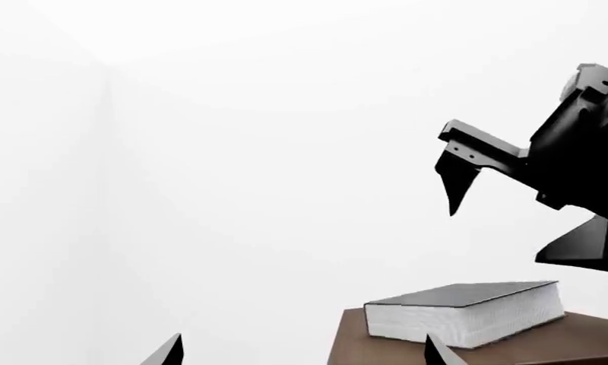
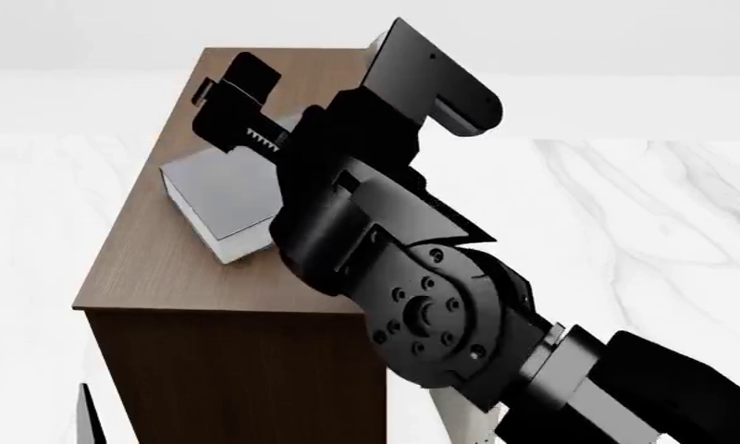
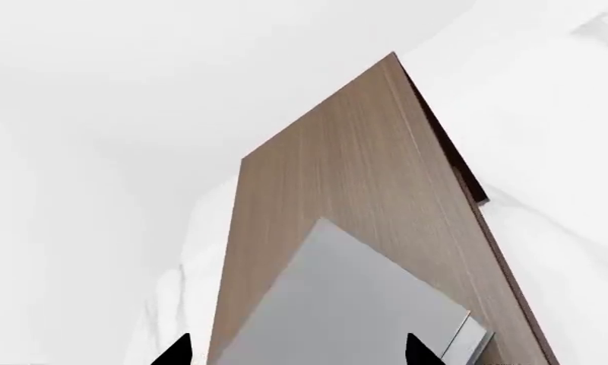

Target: Pick up the book in the middle and place it on the cabinet shelf.

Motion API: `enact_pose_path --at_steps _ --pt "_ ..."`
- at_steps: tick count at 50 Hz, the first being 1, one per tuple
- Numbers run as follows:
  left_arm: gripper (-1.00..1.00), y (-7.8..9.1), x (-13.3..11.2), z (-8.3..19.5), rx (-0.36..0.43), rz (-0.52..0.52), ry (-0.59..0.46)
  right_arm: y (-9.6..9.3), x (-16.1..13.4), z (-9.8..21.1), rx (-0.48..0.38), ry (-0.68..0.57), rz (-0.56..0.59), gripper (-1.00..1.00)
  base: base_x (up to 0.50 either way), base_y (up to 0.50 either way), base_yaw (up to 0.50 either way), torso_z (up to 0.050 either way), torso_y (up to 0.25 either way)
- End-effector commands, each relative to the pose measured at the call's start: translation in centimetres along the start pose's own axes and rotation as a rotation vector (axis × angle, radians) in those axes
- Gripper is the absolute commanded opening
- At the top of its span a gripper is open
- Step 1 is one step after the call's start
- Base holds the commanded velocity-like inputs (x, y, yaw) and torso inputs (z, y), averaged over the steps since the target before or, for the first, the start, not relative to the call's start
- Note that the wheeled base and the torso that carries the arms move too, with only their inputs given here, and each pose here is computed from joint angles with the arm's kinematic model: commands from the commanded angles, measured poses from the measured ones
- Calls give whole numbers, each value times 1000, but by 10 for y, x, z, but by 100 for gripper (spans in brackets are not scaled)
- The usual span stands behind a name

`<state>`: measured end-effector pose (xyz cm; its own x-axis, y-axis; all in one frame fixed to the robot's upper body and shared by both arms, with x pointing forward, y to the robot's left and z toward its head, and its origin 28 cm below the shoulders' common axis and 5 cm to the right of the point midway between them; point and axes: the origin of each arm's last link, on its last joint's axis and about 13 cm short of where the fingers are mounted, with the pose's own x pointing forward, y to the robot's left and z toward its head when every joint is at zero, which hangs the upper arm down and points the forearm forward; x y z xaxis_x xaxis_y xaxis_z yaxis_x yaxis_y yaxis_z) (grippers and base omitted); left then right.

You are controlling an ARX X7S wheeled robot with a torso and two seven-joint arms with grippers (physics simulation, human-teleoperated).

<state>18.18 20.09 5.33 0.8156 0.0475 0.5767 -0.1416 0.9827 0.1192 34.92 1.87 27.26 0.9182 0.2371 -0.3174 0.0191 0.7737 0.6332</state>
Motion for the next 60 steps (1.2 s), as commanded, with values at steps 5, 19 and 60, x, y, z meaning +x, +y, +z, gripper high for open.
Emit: enact_pose_path --at_steps 5,19,60 --pt "100 0 2 1 -1 0 -11 10 -35 7 -28 -69 119 100 0 0 0 0 0" --pt "100 1 4 1 3 9 -13 8 -53 10 -39 -85 171 100 0 0 0 0 0" --pt "100 3 11 4 -1 42 -1 -114 -105 28 -73 -485 -7 100 0 0 0 0 0"
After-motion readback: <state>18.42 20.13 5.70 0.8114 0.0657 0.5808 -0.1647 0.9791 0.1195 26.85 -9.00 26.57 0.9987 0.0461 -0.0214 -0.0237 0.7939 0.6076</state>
